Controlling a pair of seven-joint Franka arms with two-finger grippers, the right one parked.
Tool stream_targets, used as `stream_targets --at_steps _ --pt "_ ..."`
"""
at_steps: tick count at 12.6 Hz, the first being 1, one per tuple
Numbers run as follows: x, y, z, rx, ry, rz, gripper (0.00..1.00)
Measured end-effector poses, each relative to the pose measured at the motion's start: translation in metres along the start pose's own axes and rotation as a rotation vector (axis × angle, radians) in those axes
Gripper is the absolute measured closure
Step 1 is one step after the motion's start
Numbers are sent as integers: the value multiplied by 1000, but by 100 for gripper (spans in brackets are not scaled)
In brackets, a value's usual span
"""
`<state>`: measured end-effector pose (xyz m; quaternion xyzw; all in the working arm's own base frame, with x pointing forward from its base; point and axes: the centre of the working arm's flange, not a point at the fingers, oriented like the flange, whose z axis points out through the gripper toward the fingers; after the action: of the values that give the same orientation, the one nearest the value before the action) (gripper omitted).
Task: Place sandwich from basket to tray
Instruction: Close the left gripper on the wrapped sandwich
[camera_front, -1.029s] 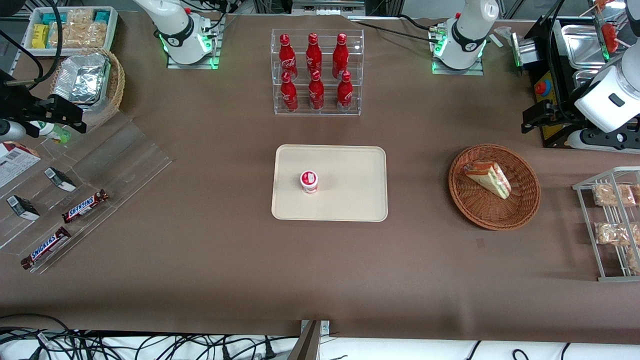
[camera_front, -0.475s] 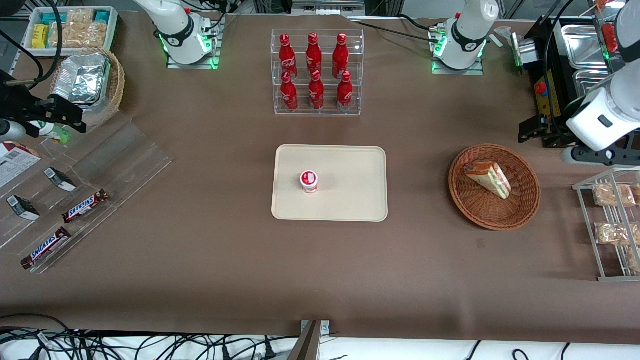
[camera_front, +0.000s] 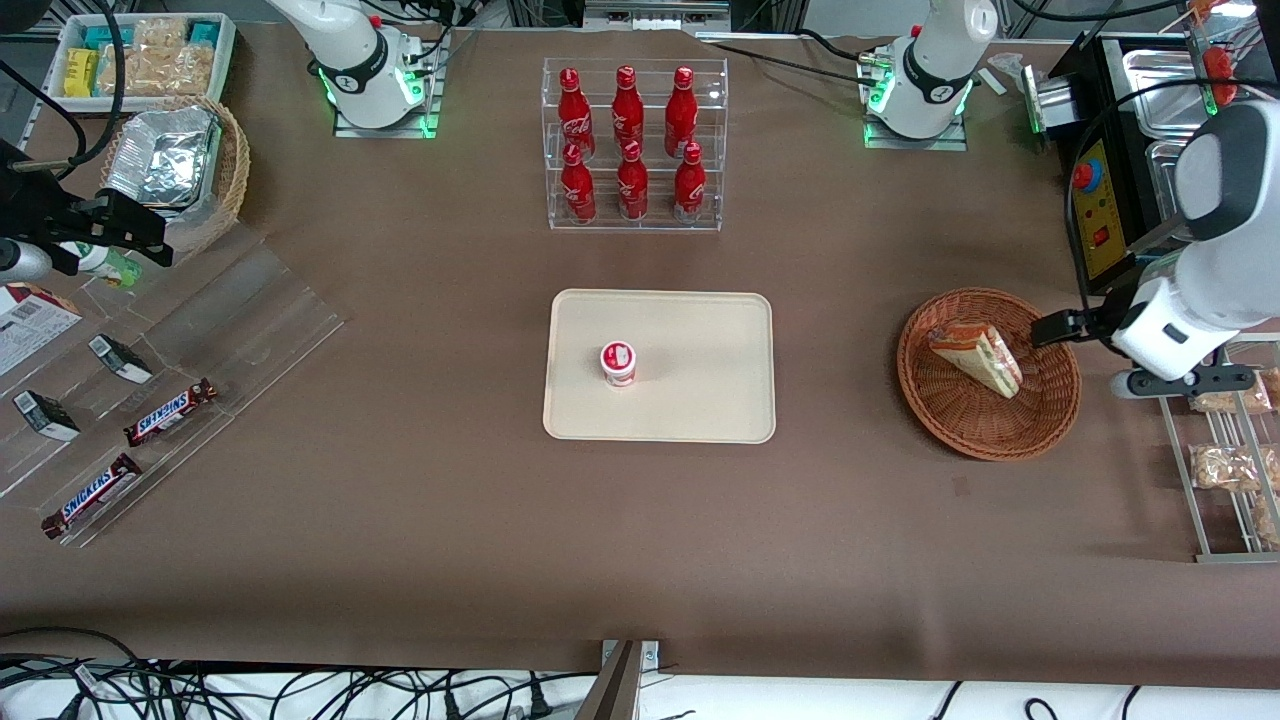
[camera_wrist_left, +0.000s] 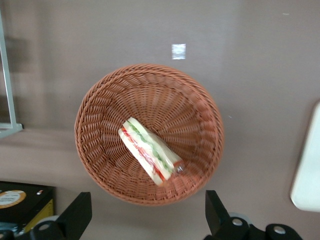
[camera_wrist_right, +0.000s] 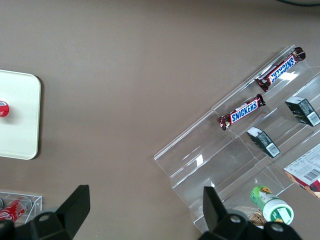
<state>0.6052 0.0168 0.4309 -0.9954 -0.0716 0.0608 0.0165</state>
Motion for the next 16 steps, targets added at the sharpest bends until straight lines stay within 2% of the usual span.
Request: stream_targets --at_steps 3,8,11,15,16 --pt "-7 2 42 3 -1 -136 0" --pt "-22 2 106 -14 39 -397 0" --pt "-33 -5 137 -29 63 -485 0" --pt "-52 -4 164 2 99 -562 0" --pt "-55 -2 167 -1 112 -579 0"
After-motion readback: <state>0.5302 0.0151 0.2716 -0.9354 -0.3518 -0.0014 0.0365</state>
